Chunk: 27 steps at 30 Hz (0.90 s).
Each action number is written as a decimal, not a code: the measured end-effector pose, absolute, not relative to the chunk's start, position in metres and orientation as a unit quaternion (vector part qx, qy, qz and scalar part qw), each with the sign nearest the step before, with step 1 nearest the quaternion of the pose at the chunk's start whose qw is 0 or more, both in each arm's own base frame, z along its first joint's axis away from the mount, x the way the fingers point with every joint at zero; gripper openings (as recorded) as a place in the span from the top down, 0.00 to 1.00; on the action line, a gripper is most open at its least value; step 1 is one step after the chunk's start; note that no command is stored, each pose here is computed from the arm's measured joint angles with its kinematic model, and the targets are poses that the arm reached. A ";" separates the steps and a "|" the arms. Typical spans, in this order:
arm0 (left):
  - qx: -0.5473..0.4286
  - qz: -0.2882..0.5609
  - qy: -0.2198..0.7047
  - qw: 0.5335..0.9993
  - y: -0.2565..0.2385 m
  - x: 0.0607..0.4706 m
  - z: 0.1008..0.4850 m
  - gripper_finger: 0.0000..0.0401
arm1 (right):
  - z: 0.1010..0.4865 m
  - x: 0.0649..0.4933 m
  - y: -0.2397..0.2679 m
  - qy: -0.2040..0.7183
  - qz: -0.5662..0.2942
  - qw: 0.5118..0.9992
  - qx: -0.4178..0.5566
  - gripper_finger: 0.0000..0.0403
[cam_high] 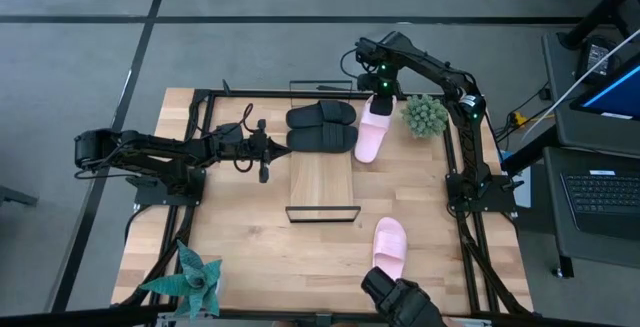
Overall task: Pick and place slides into the shelf
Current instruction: Put the top pink slide on the shelf
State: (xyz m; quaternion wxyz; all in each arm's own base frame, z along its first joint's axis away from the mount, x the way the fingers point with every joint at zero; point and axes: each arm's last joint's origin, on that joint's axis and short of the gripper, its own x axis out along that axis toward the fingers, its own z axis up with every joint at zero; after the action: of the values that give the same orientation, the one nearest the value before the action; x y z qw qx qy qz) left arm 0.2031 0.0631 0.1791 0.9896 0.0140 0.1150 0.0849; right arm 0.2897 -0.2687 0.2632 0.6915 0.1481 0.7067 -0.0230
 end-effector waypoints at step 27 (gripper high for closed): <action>0.015 0.085 0.111 0.990 0.063 0.203 0.180 1.00 | 0.324 0.241 -0.156 0.687 -0.047 0.711 0.140 1.00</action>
State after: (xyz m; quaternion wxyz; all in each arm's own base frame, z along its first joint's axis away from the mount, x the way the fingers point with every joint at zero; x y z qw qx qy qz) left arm 0.2033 0.0632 0.1799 0.9901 0.0149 0.1107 0.0855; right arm 0.2408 -0.1558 0.3236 0.7111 0.1404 0.6873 -0.0471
